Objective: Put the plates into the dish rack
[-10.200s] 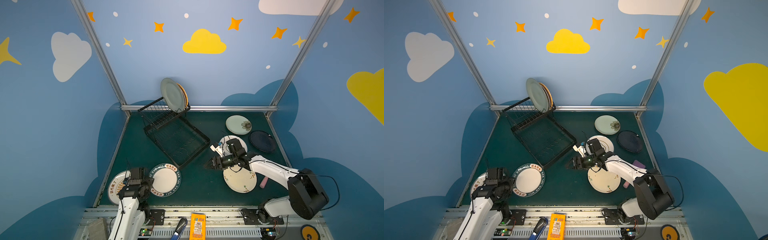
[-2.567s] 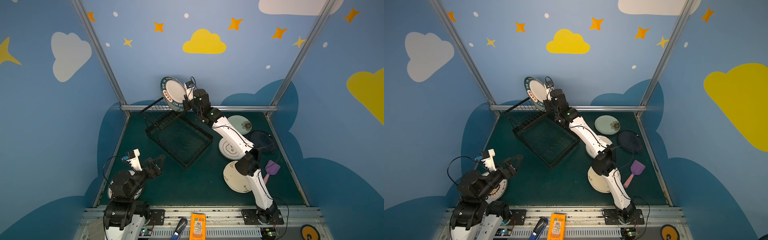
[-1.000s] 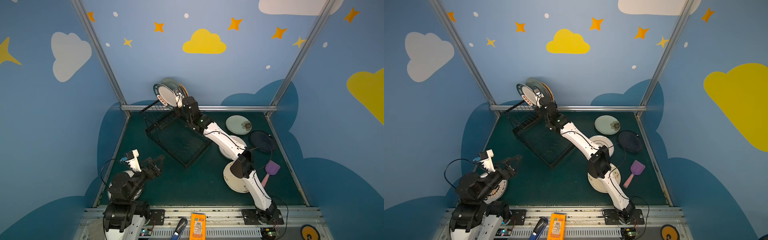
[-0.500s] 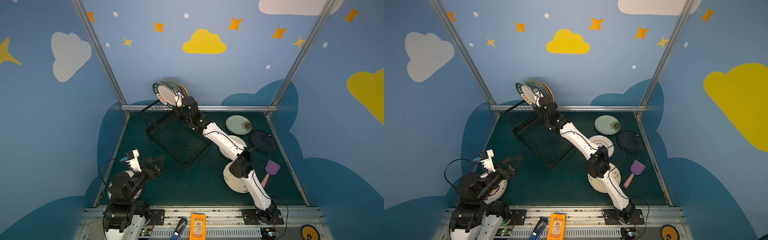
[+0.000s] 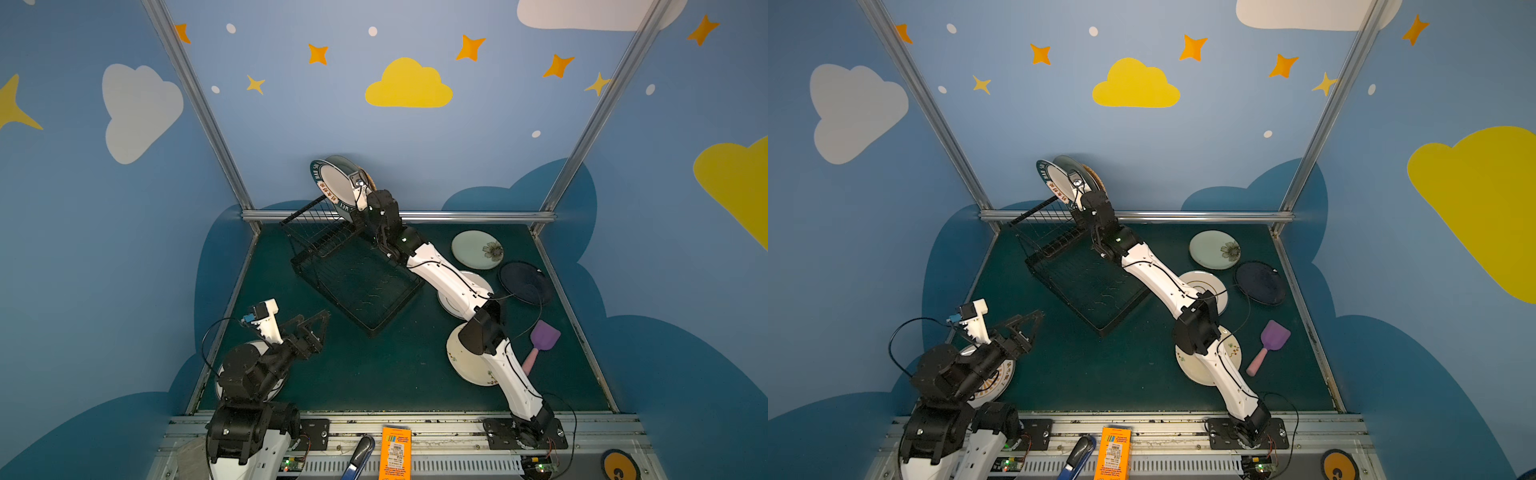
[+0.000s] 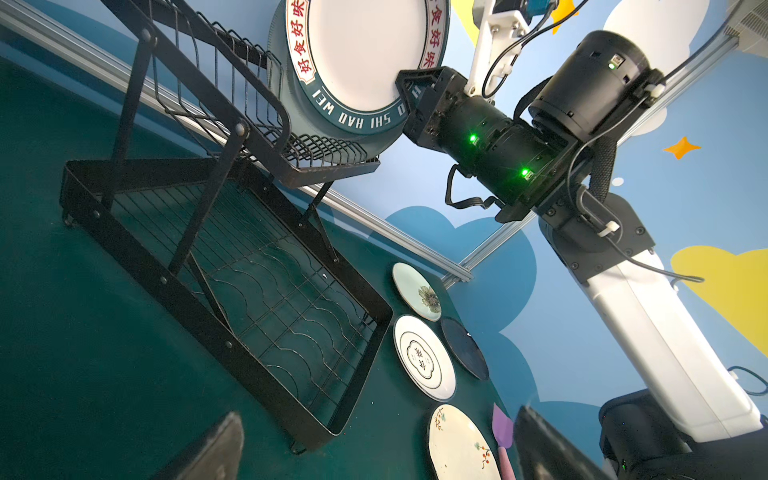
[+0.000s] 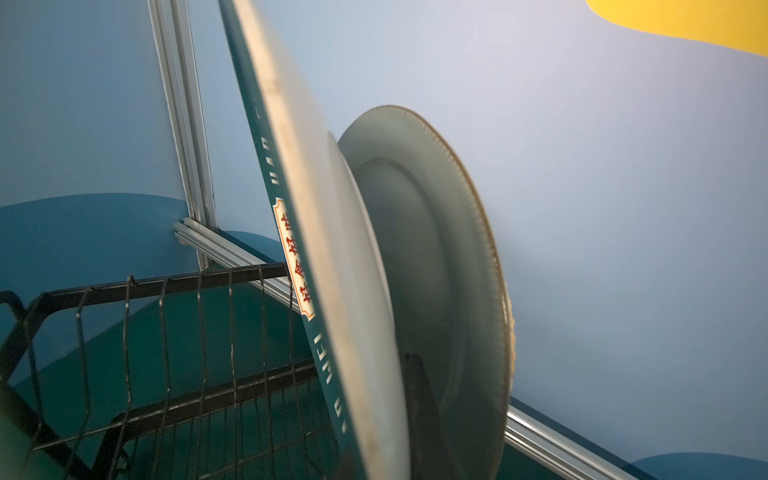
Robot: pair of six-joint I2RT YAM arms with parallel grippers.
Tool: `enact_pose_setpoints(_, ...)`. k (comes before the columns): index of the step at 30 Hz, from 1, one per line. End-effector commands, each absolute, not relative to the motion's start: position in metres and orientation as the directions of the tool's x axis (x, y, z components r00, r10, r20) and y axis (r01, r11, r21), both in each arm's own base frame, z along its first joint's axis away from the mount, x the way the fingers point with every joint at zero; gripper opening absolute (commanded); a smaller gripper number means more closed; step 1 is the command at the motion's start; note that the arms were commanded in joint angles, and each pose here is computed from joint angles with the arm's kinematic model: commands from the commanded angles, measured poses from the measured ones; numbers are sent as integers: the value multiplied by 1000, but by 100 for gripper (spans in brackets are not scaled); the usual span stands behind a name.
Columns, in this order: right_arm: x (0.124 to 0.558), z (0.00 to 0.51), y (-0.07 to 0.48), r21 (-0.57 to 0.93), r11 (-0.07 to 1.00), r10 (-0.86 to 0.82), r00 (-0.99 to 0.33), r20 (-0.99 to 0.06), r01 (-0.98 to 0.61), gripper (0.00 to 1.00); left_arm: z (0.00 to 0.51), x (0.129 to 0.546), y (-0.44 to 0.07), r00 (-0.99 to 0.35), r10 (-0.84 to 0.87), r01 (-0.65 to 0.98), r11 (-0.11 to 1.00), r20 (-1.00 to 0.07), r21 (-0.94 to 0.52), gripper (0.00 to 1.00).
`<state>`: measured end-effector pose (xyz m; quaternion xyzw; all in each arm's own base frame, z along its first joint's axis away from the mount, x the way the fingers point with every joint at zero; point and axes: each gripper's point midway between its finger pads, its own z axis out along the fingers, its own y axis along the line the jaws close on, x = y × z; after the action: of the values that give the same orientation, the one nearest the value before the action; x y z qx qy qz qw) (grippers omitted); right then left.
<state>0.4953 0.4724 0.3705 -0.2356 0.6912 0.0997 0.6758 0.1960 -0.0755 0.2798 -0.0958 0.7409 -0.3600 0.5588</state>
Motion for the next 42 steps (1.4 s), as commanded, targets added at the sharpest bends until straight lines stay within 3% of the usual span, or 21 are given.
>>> enact_pose_setpoints(1, 498, 396, 468, -137, 892, -115, 77, -990, -432, 0, 283, 195, -76, -340, -545, 279, 720, -767, -635, 100)
enact_pose_setpoints(42, 508, 355, 473, -137, 898, -151, 0, -989, -419, 0, 285, 193, -77, -338, -543, 290, 717, -769, -634, 100)
